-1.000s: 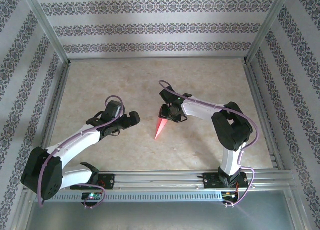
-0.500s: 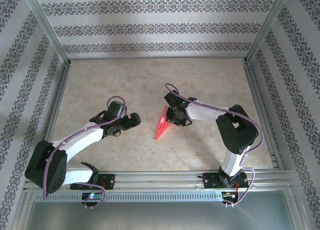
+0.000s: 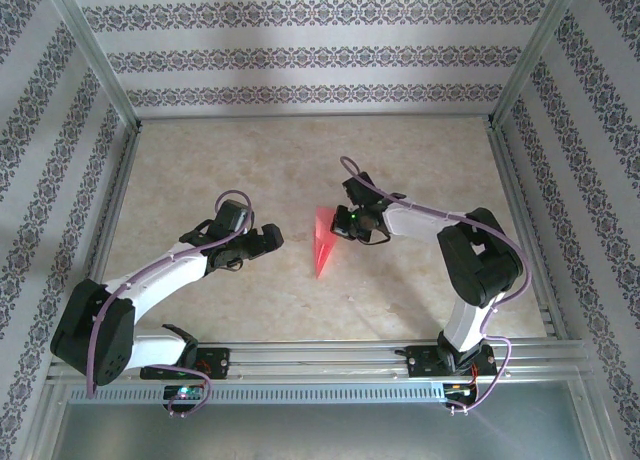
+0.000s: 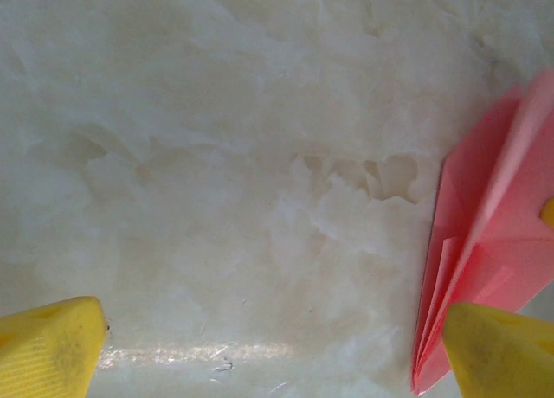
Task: Fold a paper plane with a square sheet of paper (pick it up from the middle)
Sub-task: Turn over the paper plane at the center of the table.
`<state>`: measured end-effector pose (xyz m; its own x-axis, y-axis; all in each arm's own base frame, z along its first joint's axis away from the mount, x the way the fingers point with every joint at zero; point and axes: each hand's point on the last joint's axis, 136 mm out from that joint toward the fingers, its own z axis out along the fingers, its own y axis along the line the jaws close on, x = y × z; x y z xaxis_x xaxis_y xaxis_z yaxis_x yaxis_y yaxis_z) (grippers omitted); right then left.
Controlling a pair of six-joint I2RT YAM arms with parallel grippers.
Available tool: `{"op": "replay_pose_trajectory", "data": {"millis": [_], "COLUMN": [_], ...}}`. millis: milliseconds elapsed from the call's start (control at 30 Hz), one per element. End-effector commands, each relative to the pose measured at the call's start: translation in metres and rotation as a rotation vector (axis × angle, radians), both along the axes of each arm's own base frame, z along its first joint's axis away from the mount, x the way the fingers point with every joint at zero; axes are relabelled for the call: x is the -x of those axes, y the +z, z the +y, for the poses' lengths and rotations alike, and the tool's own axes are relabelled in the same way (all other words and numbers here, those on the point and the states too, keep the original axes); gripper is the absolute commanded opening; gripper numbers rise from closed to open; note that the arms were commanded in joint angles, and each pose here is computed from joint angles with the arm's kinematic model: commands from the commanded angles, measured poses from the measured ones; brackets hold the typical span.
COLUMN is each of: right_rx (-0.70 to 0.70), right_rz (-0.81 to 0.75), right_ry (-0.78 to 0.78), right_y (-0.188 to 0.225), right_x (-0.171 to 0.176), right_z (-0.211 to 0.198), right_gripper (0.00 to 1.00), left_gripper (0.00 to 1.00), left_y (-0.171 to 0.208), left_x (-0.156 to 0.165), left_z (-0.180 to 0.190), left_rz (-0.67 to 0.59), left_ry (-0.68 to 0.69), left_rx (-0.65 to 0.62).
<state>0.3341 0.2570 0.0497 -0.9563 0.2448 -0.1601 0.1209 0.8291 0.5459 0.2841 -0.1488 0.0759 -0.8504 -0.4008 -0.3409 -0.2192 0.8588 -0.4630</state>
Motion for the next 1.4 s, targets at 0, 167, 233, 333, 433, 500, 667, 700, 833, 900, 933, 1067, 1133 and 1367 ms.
{"op": "replay_pose_trajectory", "data": {"millis": [0, 167, 233, 333, 433, 500, 667, 700, 833, 900, 933, 1067, 1133, 1367], "right_rx": [-0.197, -0.374, -0.447, -0.527, -0.539, -0.527, -0.471, -0.457, -0.404, -0.371, -0.353, -0.310, -0.294, -0.254], "right_rz": [-0.122, -0.199, -0.193, -0.173, -0.133, -0.097, -0.022, -0.013, -0.001, 0.004, 0.007, 0.031, 0.040, 0.065], "right_ry": [0.170, 0.301, 0.330, 0.345, 0.334, 0.320, 0.268, 0.263, 0.249, 0.245, 0.243, 0.228, 0.224, 0.204], "right_y": [0.039, 0.076, 0.082, 0.084, 0.069, 0.052, 0.010, 0.004, -0.010, -0.015, -0.017, -0.029, -0.034, -0.045], "right_x": [-0.007, -0.003, -0.001, 0.000, -0.001, -0.003, -0.005, -0.006, -0.006, -0.005, -0.004, -0.003, -0.002, -0.001], "right_z": [0.038, 0.071, 0.082, 0.092, 0.093, 0.090, 0.073, 0.069, 0.057, 0.052, 0.049, 0.041, 0.039, 0.030], "right_gripper": [0.03, 0.03, 0.03, 0.03, 0.04, 0.05, 0.06, 0.06, 0.07, 0.07, 0.07, 0.08, 0.08, 0.08], "left_gripper": [1.00, 1.00, 1.00, 0.99, 0.99, 0.98, 0.95, 0.94, 0.88, 0.86, 0.85, 0.77, 0.71, 0.58], "left_y": [0.025, 0.044, 0.052, 0.058, 0.057, 0.056, 0.048, 0.046, 0.037, 0.033, 0.032, 0.026, 0.023, 0.018], "left_x": [-0.013, -0.015, -0.016, -0.016, -0.015, -0.016, -0.019, -0.020, -0.021, -0.021, -0.020, -0.021, -0.022, -0.023], "left_z": [-0.003, -0.012, -0.013, -0.011, -0.012, -0.015, -0.028, -0.032, -0.046, -0.052, -0.056, -0.072, -0.080, -0.096], "left_rz": [-0.084, -0.158, -0.187, -0.212, -0.218, -0.217, -0.177, -0.164, -0.107, -0.085, -0.079, -0.058, -0.048, -0.027], "left_ry": [-0.011, -0.030, -0.034, -0.021, -0.016, -0.021, -0.048, -0.059, -0.098, -0.112, -0.121, -0.144, -0.154, -0.178], "left_rx": [0.041, 0.120, 0.140, 0.146, 0.163, 0.186, 0.231, 0.238, 0.261, 0.253, 0.254, 0.272, 0.288, 0.315]}}
